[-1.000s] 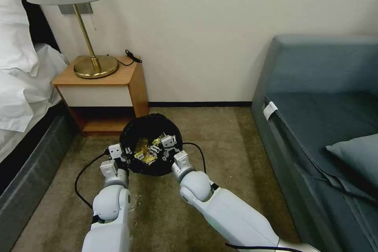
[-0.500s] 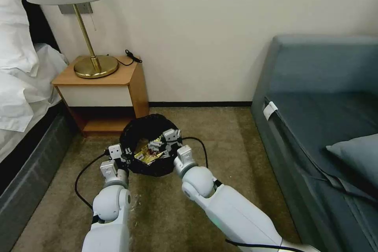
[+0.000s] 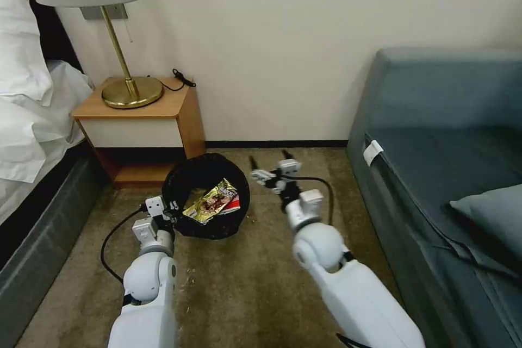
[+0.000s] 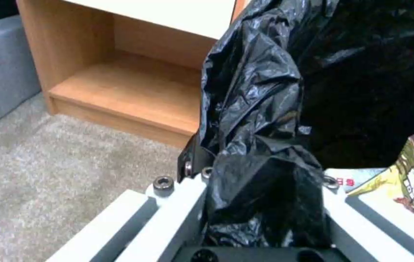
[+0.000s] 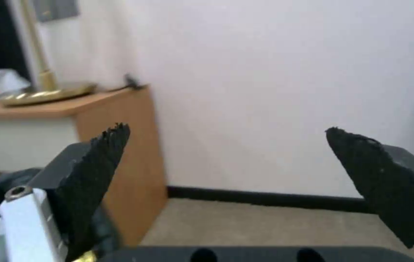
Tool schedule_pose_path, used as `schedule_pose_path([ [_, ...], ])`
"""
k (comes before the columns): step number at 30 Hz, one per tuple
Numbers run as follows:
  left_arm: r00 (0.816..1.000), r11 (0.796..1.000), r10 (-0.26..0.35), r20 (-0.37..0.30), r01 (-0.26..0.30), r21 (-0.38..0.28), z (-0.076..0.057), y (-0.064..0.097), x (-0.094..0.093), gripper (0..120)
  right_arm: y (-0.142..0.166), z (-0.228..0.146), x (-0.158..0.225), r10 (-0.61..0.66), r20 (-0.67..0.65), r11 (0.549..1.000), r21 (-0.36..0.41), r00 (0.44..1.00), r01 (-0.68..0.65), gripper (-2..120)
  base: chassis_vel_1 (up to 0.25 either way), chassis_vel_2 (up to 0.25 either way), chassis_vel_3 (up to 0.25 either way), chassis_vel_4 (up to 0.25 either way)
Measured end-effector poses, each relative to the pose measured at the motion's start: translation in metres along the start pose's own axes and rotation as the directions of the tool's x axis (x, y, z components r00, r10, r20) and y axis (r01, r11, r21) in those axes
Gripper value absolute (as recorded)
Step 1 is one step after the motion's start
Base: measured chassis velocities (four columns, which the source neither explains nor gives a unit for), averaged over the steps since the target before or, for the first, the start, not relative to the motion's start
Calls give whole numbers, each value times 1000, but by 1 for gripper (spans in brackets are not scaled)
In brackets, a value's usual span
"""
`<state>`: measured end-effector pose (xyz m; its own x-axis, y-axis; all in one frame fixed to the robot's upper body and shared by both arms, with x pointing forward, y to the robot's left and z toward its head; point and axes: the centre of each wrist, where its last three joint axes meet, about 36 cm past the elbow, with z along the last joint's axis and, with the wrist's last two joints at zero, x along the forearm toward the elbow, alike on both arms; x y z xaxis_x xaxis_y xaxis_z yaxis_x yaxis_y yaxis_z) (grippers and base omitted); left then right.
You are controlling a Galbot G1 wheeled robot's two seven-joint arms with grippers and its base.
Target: Pick up the trash bin, then pick up the garbage on the floor and place it into the trash bin.
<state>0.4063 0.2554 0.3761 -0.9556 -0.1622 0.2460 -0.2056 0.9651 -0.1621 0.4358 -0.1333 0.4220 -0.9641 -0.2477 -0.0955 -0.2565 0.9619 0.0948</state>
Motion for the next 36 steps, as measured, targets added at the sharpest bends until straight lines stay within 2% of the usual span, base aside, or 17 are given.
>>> schedule_pose_path([
  [9, 1000, 1000, -2, -6, 2, 28, -4, 4, 0, 2, -23, 6, 15, 113, 24, 994, 3, 993, -114, 100, 0, 0, 0, 0],
  [14, 999, 999, -22, -35, 24, 38, 5, 13, -5, 2, -36, 28, 30, 163, 32, 986, 29, 986, -163, 100, 0, 0, 0, 0],
  [24, 998, 996, -35, -48, 38, 78, 7, 17, -12, 2, -41, 44, 45, 174, 24, 983, 47, 984, -175, 100, 0, 0, 0, 0],
  [26, 997, 991, -44, -65, 51, 120, 6, 20, -14, 2, -39, 49, 49, 167, 20, 985, 44, 986, -168, 100, 0, 0, 0, 0],
  [36, 990, 979, -86, -116, 106, 176, 9, 26, -23, 2, -34, 58, 53, 130, 23, 989, 67, 991, -131, 100, 0, 0, 0, 0],
])
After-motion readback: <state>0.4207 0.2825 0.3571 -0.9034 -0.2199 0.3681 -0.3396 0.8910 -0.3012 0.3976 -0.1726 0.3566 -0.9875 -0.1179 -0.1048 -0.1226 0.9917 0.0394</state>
